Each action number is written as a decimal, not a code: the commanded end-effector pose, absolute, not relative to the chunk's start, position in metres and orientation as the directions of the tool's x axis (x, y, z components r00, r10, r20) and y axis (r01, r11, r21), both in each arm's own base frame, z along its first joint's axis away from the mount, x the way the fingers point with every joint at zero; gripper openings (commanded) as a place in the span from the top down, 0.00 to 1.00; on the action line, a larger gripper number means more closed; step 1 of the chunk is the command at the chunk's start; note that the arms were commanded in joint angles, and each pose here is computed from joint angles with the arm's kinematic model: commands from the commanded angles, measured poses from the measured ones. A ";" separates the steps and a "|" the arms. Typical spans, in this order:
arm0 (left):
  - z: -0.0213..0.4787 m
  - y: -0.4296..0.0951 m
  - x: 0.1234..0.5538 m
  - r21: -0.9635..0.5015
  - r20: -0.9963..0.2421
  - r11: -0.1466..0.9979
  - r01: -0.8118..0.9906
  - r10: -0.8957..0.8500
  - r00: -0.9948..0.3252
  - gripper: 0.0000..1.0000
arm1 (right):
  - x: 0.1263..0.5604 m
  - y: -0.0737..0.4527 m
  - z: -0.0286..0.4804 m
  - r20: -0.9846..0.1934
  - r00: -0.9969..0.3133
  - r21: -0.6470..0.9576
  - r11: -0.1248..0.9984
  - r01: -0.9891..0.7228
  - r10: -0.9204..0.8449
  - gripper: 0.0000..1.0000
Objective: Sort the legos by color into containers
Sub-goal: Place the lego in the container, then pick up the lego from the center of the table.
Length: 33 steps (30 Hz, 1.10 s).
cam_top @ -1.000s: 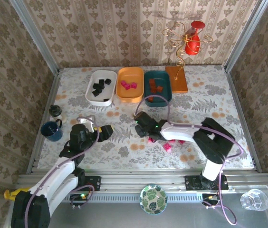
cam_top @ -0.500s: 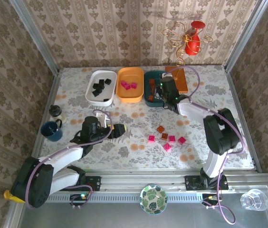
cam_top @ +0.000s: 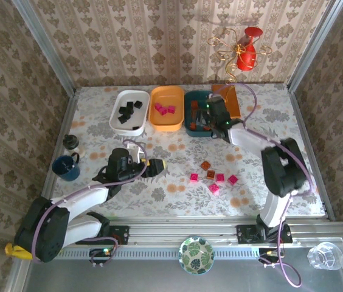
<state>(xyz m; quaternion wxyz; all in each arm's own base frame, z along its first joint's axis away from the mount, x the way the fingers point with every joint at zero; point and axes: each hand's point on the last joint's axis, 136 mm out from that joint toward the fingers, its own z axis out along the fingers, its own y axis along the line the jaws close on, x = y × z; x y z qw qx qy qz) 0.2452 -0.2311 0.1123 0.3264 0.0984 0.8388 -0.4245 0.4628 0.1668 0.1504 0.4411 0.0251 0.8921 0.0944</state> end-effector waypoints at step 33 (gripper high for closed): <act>0.095 -0.251 0.260 -0.649 -0.622 0.612 0.452 -0.084 -0.779 0.12 | 0.325 0.168 0.019 -0.514 -0.830 -0.089 0.976 -0.200 -0.217 0.48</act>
